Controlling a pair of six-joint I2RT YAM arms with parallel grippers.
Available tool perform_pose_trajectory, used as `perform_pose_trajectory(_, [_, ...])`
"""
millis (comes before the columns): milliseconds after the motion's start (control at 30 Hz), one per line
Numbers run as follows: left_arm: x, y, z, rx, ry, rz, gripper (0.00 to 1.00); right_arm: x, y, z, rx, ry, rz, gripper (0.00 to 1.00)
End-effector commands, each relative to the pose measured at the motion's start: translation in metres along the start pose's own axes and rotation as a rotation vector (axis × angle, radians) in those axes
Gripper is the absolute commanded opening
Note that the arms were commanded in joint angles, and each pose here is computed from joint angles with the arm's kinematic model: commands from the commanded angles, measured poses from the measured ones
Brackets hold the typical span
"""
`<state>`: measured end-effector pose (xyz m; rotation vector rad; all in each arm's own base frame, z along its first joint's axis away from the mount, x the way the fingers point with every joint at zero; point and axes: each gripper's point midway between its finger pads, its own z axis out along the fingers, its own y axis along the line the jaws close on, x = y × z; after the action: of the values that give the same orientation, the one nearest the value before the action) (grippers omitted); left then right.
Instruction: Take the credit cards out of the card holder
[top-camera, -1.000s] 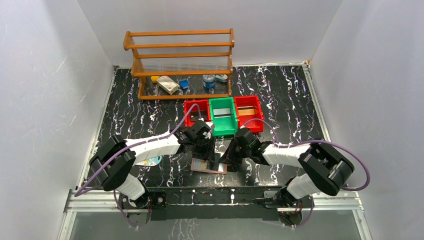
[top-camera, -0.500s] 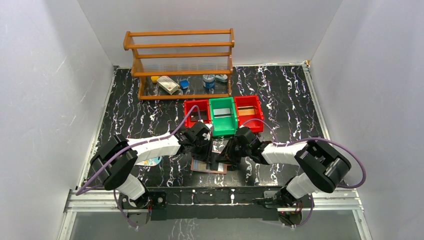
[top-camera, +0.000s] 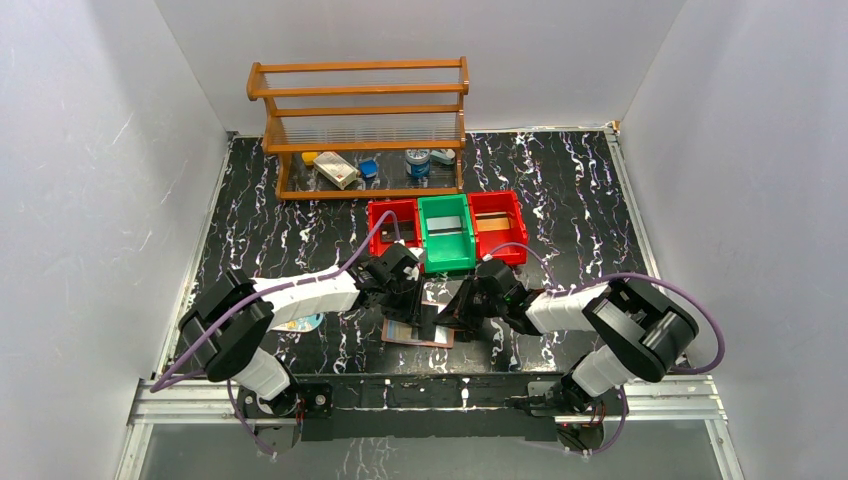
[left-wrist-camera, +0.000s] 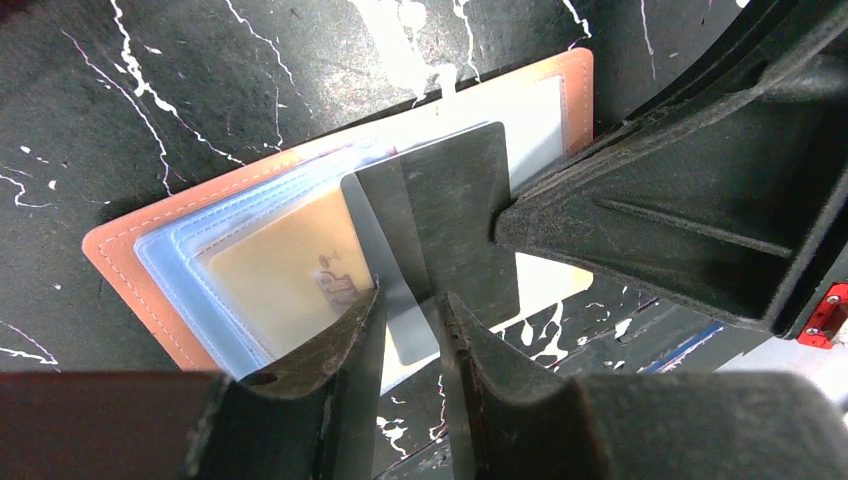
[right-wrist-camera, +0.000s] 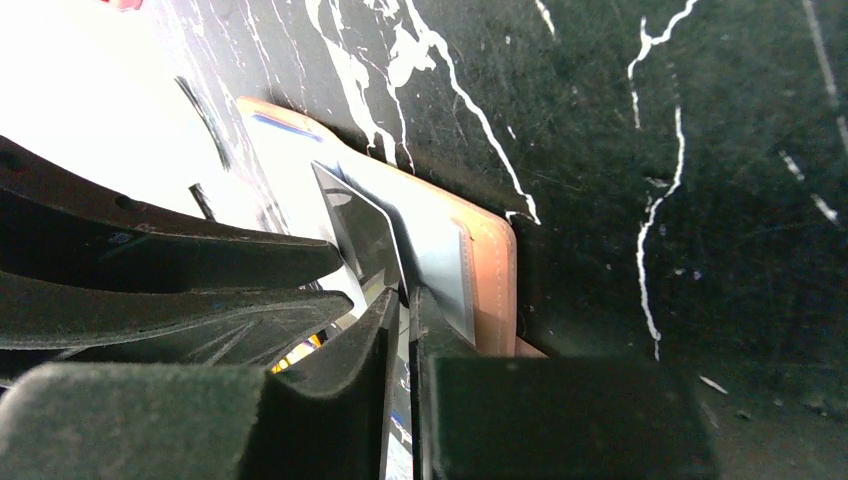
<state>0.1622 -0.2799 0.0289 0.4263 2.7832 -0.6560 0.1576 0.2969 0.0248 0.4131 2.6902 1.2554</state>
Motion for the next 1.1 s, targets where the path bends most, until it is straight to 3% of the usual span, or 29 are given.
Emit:
perform_pose_trajectory(0, [0.027,0.016,0.003,-0.048,0.081,-0.011,0.25,0.000,0.030,-0.001,-0.133,-0.006,-0.032,0.21])
perform_pose_trajectory(200, [0.026,0.014,0.002,-0.040,0.076,-0.012,0.24,0.000,0.013,0.004,-0.069,-0.011,-0.010,0.34])
perform_pose_trajectory(333, [0.026,0.014,0.002,-0.038,0.077,-0.015,0.23,-0.001,0.003,0.006,-0.025,-0.017,-0.019,0.35])
perform_pose_trajectory(733, [0.025,0.012,0.000,-0.027,0.067,-0.020,0.23,0.001,0.050,-0.003,-0.244,-0.006,-0.125,0.22])
perform_pose_trajectory(1067, [0.021,0.017,-0.006,-0.062,0.036,-0.018,0.26,-0.014,0.010,-0.015,-0.022,-0.123,-0.074,0.06])
